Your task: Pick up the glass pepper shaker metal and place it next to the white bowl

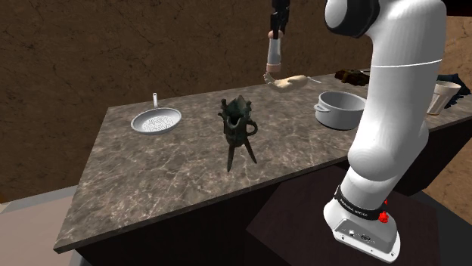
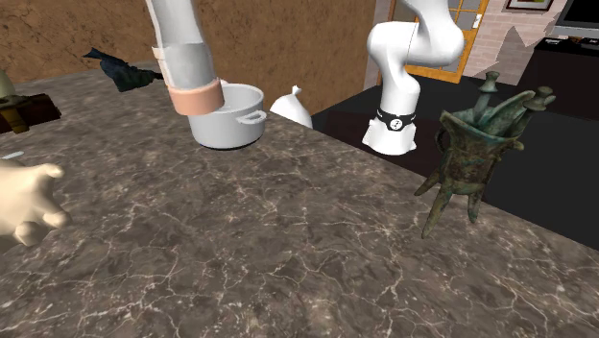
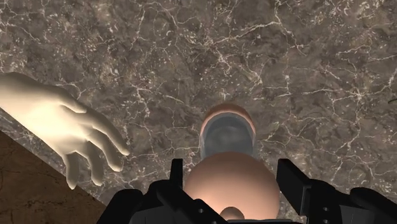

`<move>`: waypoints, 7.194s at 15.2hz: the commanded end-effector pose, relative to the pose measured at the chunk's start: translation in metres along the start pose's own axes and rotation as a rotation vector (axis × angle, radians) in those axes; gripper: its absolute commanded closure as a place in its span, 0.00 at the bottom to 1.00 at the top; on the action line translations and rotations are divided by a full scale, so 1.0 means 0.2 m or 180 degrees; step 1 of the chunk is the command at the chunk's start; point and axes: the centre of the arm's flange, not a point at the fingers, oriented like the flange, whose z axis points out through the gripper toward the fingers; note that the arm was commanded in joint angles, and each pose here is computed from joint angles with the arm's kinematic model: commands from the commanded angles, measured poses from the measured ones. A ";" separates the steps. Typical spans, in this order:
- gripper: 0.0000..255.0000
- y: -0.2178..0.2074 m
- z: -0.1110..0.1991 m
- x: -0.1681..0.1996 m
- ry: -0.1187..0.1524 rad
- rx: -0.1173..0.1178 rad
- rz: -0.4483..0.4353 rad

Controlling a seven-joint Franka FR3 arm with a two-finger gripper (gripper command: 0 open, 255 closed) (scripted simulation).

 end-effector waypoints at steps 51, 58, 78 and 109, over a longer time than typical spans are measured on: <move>1.00 0.42 0.41 -2.49 0.0000 0.0000 0.0000; 1.00 0.39 0.59 -2.49 0.0000 0.0000 0.0000; 1.00 0.31 1.11 -2.49 0.0000 0.0000 0.0000; 0.00 0.28 1.06 -2.49 0.0000 0.0000 0.0000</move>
